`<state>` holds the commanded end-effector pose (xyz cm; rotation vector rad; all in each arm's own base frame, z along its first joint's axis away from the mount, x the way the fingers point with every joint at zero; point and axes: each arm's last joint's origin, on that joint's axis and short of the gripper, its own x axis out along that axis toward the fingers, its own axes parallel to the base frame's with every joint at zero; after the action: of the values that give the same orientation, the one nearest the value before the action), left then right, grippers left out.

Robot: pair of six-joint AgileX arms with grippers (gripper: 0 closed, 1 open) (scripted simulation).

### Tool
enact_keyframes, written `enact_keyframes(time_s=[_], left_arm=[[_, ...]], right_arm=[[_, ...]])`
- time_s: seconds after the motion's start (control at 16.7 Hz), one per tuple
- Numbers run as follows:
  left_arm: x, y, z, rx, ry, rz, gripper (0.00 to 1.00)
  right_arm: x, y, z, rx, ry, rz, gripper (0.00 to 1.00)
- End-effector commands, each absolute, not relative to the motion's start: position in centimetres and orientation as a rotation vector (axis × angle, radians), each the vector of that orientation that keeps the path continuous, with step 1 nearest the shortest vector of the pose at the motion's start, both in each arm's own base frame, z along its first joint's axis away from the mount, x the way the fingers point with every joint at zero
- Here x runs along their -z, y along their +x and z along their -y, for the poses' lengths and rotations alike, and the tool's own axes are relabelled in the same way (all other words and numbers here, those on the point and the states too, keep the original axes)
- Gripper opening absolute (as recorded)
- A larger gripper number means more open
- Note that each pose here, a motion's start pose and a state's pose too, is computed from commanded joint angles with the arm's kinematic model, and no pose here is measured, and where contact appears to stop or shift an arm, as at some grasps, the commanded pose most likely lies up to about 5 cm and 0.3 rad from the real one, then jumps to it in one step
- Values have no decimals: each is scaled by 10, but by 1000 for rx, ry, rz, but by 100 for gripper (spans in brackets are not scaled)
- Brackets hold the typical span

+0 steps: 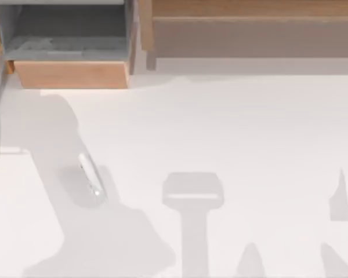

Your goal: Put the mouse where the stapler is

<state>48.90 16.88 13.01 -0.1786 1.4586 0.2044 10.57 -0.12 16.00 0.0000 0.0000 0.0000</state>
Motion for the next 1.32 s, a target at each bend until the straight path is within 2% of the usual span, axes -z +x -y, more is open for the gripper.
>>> enact_keyframes(time_s=[0.66, 1.02, 1.32], left_arm=[[-137, 488, -171, -211, -180, -1444, 0], [-207, 475, -162, -288, -218, -1320, 0], [-255, 461, -105, -295, -239, -1243, 0]], right_arm=[[-160, 106, 1, 0, 0, 0, 100], [-160, 106, 1, 0, 0, 0, 100], [-160, 106, 1, 0, 0, 0, 100]])
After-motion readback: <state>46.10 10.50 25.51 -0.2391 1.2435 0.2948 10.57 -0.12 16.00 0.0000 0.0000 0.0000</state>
